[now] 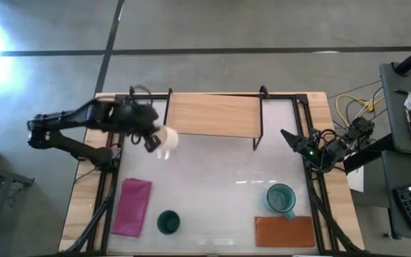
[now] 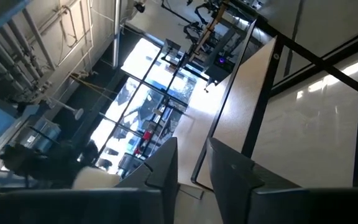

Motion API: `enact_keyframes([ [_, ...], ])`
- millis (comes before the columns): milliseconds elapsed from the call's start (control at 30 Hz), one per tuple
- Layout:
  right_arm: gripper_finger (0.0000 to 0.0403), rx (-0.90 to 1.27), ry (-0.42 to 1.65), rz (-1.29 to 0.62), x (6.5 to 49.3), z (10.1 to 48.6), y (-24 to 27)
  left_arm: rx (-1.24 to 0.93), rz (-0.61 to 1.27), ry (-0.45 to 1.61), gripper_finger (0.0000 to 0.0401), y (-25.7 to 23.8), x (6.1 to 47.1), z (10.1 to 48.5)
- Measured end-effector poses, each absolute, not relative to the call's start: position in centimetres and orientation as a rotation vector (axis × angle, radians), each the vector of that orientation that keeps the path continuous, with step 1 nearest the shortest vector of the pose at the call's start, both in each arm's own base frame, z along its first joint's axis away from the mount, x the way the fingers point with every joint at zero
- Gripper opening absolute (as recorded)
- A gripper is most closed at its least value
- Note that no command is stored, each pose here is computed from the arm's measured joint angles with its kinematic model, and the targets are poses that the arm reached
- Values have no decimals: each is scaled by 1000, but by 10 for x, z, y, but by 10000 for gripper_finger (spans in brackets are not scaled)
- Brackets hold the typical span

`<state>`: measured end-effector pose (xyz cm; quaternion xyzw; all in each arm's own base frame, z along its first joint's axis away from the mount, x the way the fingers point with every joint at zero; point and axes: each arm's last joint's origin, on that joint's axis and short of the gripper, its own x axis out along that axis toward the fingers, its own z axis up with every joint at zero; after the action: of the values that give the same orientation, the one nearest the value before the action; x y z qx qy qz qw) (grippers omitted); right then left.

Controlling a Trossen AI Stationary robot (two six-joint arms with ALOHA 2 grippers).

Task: Stack small to large cups/mugs on shelf
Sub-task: Put the white mug on the shelf

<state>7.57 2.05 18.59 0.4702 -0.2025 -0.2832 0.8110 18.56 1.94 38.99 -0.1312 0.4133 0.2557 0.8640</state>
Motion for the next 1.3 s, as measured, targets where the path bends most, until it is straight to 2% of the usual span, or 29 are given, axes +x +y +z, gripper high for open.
enact_keyframes([
  [167, 78, 1004, -433, -604, 76, 186, 21, 32, 491, 852, 0, 34, 218, 438],
  [333, 82, 1009, -417, -549, 77, 186, 22, 209, 446, 982, 0, 67, 249, 448],
  [467, 80, 1013, -403, -498, 77, 187, 23, 85, 366, 1061, 0, 104, 262, 439],
  [733, 81, 1069, -418, -486, 78, 187, 23, -25, 425, 1162, 0, 162, 275, 412],
  [1033, 80, 1052, -406, -499, 79, 185, 24, -22, 332, 1290, 0, 182, 297, 377],
  [1300, 82, 1044, -390, -507, 82, 183, 26, -92, 386, 1337, 0, 199, 300, 361],
])
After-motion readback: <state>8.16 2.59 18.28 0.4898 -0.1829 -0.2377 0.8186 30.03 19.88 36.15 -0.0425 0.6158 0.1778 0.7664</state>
